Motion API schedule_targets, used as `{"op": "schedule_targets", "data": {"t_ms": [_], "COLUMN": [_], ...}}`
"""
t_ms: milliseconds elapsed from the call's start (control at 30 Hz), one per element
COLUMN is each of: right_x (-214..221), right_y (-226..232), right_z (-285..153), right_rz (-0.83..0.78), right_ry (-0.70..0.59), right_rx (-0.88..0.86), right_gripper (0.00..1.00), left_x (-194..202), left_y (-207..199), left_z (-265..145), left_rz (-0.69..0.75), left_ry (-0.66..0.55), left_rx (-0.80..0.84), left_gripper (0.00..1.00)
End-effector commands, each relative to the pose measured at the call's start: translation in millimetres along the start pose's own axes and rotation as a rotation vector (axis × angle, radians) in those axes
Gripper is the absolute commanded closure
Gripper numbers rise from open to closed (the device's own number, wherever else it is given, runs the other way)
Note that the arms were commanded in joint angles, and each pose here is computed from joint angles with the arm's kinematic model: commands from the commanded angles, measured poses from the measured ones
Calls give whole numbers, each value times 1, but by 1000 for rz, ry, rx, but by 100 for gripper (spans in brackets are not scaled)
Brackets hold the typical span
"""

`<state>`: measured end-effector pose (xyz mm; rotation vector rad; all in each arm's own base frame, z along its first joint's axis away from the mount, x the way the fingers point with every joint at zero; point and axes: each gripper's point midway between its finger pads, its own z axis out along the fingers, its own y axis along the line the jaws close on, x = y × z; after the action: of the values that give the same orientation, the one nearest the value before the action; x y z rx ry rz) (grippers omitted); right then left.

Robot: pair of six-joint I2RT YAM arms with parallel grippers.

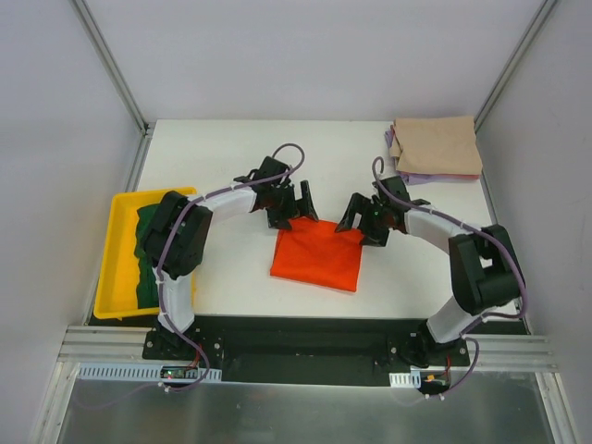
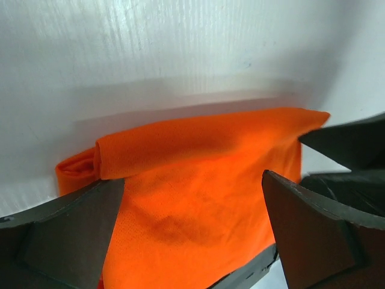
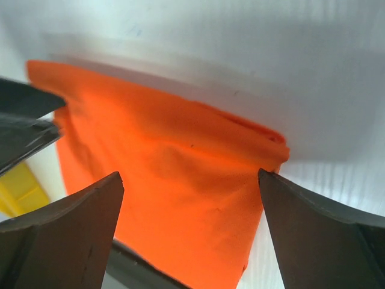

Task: Fold and stack the t-shirts
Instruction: Put the neatly folded tshirt into the corner of the board with the right arm

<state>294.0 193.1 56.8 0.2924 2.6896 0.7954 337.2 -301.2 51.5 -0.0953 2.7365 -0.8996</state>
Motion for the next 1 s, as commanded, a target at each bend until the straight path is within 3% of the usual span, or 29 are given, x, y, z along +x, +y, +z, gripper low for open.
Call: {"op": "schedule_targets", "data": {"t_ms": [0, 167, 267, 433, 533, 633, 700, 967], "right_x": [-15, -17, -22, -40, -39, -27, -15, 19], "right_y": [-22, -29, -12, 19, 16, -2, 3, -19], "right_z": [20, 26, 7, -72, -108, -114, -110, -78], "right_rz": [-39, -43, -107, -298, -297, -246, -273, -243], "right_ry": [-1, 6, 0, -198, -326, -417, -379, -162], "right_rx": [99, 127, 96, 176, 196, 175, 96, 187], "right_gripper": [4, 4, 4, 4, 4, 4, 4, 1], "left_x": [-12, 15, 17, 14, 16, 27, 35, 83], "left_y": [16, 41, 31, -1, -1, 17, 31, 89], "left_z": [5, 3, -19, -79, -115, -139, -152, -154], "left_rz": [-33, -78, -69, 20, 42, 44, 28, -47], "left_ry": [-30, 17, -16, -174, -286, -356, -395, -373], "left_rx": [-43, -100, -73, -8, -6, -60, -95, -214], "left_gripper": [1, 1, 1, 1, 1, 1, 1, 1]}}
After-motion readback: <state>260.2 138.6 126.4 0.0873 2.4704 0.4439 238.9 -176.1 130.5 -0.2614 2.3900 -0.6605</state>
